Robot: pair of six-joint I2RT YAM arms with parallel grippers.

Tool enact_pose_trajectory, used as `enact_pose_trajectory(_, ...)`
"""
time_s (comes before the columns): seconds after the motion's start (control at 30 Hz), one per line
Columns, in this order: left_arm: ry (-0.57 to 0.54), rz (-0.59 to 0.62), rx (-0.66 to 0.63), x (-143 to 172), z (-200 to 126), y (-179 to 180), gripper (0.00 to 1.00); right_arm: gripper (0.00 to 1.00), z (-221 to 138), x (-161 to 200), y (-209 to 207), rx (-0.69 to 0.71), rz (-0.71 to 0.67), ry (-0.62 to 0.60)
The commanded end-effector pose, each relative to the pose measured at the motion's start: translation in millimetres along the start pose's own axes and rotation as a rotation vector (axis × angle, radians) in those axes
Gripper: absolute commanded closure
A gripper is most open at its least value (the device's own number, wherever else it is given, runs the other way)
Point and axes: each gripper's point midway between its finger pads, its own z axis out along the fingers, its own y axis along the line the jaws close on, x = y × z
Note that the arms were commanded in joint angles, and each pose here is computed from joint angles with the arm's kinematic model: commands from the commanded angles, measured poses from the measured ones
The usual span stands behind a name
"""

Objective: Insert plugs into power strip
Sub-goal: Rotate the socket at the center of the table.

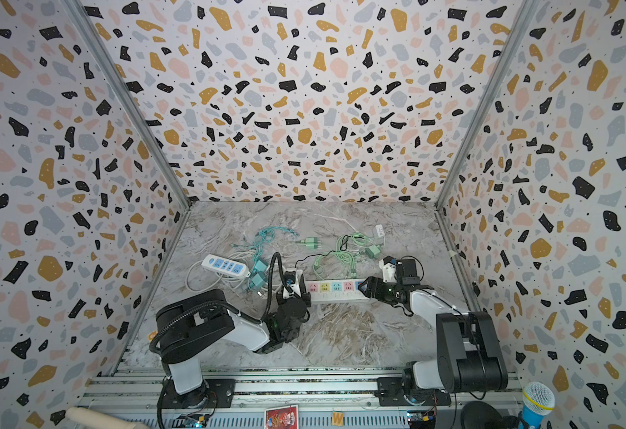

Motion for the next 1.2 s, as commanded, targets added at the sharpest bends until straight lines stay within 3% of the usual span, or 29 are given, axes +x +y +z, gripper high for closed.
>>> enact_pose_trajectory(0.0, -0.014, -0.038, -0.001, -5, -2, -4, 1.00, 0.23, 1, -5, 10, -0.056, -0.001, -0.009)
enact_pose_trajectory(0.4, -0.030, -0.021, -0.033, -9, -3, 3, 1.00, 0.24, 4, 22, 46, -0.187, -0.015, 0.046)
enact_pose_trajectory(0.9, -0.032, -0.036, -0.016, 3, -9, 16, 1.00, 0.24, 4, 26, 42, -0.194, -0.008, 0.033)
enact_pose_trajectory(1.17, 0.001, 0.025, 0.014, 16, -13, 4, 1.00, 0.24, 7, 24, 44, -0.217, -0.008, 0.040)
